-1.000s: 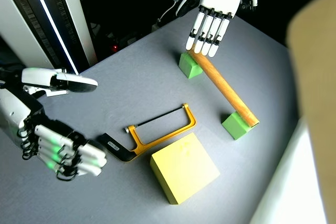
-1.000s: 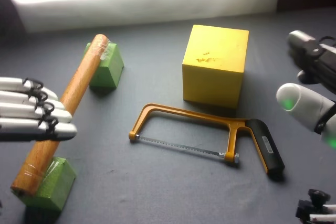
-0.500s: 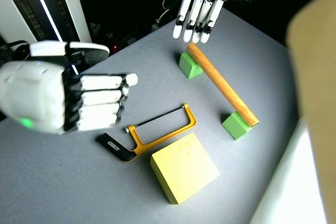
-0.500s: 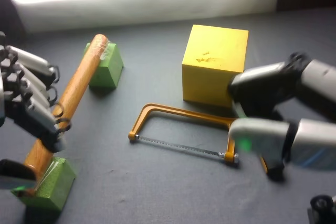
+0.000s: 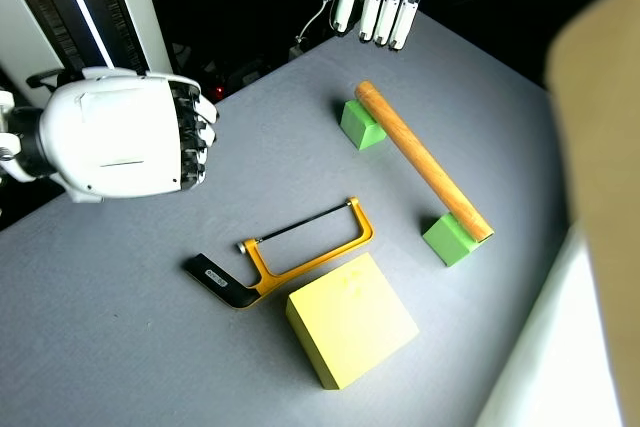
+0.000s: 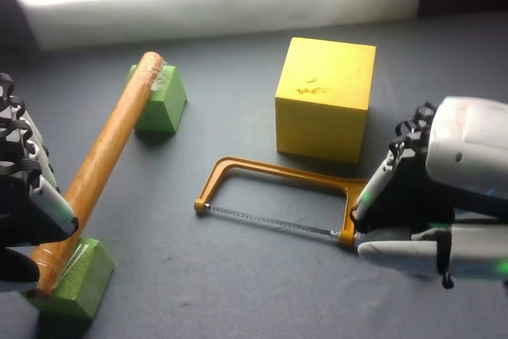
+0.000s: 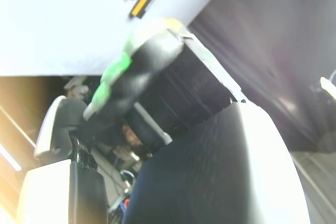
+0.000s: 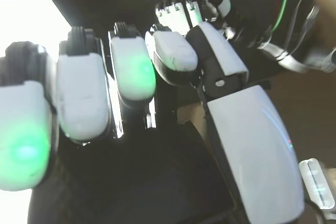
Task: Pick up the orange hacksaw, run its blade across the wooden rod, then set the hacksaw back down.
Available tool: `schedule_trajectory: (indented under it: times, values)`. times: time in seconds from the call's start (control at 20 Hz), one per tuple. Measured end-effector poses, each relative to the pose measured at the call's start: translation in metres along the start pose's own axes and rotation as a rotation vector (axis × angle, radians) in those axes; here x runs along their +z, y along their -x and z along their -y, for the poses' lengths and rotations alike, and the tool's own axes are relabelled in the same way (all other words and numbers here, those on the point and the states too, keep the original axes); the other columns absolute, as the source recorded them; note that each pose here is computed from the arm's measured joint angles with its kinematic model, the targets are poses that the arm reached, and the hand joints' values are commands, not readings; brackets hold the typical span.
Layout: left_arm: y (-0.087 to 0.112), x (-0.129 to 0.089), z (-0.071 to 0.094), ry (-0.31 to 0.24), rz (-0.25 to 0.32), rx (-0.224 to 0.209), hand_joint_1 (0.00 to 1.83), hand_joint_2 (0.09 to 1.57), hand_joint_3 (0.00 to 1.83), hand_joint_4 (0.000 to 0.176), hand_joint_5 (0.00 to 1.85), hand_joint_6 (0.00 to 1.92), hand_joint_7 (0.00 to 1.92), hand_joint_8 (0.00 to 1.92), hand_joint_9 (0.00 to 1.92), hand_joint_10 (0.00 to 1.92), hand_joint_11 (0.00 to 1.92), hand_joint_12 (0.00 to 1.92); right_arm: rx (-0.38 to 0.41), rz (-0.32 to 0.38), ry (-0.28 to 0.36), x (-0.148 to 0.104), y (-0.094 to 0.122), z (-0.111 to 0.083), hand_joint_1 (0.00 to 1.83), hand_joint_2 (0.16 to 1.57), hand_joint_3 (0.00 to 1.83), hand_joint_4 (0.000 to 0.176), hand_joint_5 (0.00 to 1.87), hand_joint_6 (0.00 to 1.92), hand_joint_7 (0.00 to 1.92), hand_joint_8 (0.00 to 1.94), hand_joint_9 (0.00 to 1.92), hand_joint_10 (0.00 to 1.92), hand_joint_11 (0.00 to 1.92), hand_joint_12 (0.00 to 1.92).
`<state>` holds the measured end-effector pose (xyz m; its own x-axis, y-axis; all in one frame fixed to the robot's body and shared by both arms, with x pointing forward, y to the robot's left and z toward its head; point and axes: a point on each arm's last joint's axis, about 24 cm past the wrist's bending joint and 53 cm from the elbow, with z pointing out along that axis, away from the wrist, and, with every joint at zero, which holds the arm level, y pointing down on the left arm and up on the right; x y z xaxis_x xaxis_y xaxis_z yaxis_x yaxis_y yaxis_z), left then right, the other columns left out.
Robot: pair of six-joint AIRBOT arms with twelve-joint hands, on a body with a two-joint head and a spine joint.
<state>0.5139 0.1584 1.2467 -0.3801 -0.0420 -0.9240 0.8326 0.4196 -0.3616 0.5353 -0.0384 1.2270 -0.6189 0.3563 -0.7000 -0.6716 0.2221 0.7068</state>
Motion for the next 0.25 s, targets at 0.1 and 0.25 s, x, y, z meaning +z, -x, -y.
schedule_trajectory:
  times: [0.1, 0.25]
  values:
    - [-0.0010, 0.0011, -0.0003, 0.005, -0.002, -0.003, 0.91, 1.31, 0.01, 0.133, 1.28, 1.92, 1.37, 1.92, 1.33, 1.92, 1.31, 1.92, -0.031, -0.005, 0.013, -0.0019, 0.0028, -0.0039, 0.62, 1.43, 0.00, 0.176, 1.26, 1.92, 1.45, 1.94, 1.59, 1.92, 1.76, 1.92]
    - [-0.0018, 0.0022, 0.0007, 0.005, -0.003, -0.004, 0.89, 1.32, 0.01, 0.107, 1.22, 1.92, 1.32, 1.92, 1.28, 1.92, 1.27, 1.92, -0.069, 0.010, 0.024, -0.0070, 0.0110, -0.0065, 0.61, 1.44, 0.00, 0.176, 1.23, 1.92, 1.43, 1.94, 1.58, 1.92, 1.75, 1.92]
